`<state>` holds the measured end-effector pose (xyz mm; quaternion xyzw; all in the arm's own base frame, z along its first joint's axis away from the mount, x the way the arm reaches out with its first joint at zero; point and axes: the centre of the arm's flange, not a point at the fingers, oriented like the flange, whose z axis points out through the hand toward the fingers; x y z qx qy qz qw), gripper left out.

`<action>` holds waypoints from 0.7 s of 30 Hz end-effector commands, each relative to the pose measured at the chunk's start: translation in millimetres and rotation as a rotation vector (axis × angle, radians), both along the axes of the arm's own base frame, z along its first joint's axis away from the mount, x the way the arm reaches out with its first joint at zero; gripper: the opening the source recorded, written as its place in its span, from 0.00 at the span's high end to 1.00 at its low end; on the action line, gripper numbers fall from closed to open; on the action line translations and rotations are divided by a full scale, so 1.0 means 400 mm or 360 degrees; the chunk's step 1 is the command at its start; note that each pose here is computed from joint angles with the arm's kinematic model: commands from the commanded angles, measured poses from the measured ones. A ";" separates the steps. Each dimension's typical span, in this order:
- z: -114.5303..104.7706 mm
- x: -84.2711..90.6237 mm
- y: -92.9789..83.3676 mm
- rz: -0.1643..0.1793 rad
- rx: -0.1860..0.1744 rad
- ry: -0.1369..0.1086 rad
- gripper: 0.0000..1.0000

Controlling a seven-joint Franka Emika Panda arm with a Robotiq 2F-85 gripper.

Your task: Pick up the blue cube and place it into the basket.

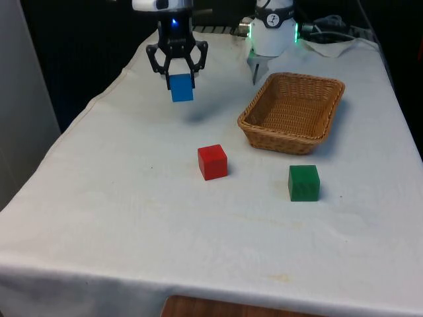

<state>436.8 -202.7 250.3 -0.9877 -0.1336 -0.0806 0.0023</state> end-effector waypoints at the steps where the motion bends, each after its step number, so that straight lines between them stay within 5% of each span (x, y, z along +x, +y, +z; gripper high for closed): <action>1: 0.004 -0.001 0.000 -0.0024 -0.0005 -0.0001 0.98; 12: 0.040 0.012 0.015 -0.0088 0.0031 -0.0046 0.98; 19: 0.039 0.032 0.032 -0.0143 0.0026 -0.0030 0.98; 20: 0.049 0.029 0.035 -0.0129 0.0044 -0.0054 0.98; 21: 0.039 0.032 0.032 -0.0143 0.0026 -0.0030 0.98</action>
